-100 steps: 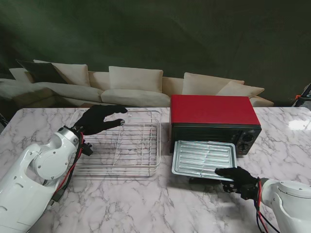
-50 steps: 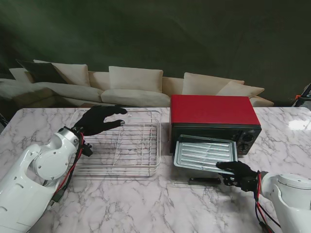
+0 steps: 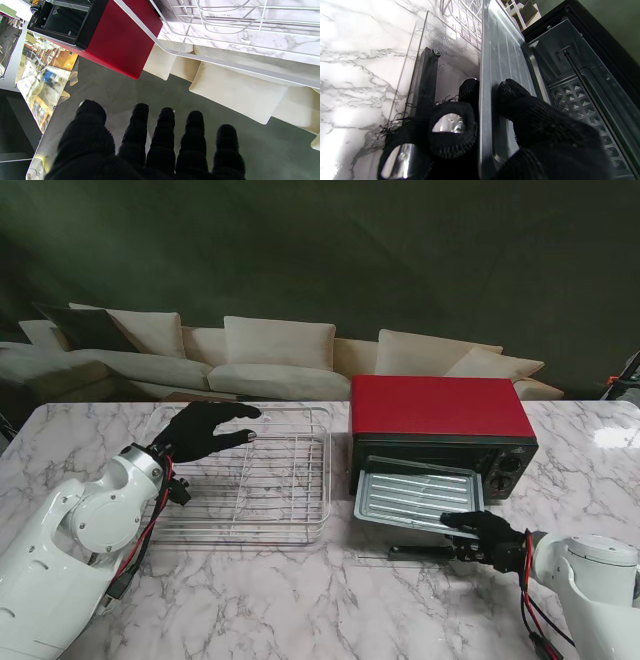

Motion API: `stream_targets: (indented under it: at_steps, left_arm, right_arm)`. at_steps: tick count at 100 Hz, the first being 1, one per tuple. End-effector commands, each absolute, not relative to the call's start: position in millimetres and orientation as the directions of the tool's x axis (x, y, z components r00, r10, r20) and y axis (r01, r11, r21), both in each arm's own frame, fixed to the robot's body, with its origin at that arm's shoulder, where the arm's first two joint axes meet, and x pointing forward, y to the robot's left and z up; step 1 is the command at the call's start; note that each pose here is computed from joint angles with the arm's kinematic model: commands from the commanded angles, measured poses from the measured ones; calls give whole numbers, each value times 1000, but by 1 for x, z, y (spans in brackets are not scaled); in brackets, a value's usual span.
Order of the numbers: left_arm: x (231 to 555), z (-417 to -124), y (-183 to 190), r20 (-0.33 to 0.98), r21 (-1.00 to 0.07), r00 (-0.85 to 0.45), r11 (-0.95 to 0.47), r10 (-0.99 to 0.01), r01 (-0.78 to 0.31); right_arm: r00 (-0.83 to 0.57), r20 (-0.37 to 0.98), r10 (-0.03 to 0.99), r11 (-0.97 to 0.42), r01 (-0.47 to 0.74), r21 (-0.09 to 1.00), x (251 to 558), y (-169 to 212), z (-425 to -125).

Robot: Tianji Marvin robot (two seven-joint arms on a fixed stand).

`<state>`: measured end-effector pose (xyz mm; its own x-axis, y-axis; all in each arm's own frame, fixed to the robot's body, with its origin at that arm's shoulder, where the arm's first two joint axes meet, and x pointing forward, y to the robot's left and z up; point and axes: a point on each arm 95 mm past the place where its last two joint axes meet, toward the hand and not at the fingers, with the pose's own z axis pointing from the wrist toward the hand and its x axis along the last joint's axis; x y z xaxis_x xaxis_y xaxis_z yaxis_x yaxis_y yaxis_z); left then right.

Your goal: Slide the trays into the oven

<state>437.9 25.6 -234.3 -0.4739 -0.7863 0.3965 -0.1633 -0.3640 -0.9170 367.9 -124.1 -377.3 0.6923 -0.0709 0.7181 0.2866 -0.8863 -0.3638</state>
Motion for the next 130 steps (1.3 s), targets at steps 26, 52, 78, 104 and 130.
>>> stream_targets:
  at_steps: [26, 52, 78, 104, 130]
  left_arm:
    - [437, -237, 25, 397, -918, -469, -352, -789, -184]
    - [438, -237, 24, 397, -918, -469, -349, -789, -189]
    - [439, -237, 24, 397, -918, -471, -350, -788, -188]
    - [439, -236, 24, 395, -918, -473, -349, -788, -186]
    - [440, -235, 24, 391, -920, -476, -345, -788, -185]
  right_arm:
    - [668, 741, -67, -885, 303, -353, 372, -122, -370]
    - [656, 754, -30, -882, 338, -329, 376, -128, -370]
    - [659, 752, -15, -878, 352, -326, 374, -130, -373]
    - [657, 753, -21, -872, 356, -335, 369, -134, -376]
    - [653, 757, -17, -872, 361, -331, 363, -141, -379]
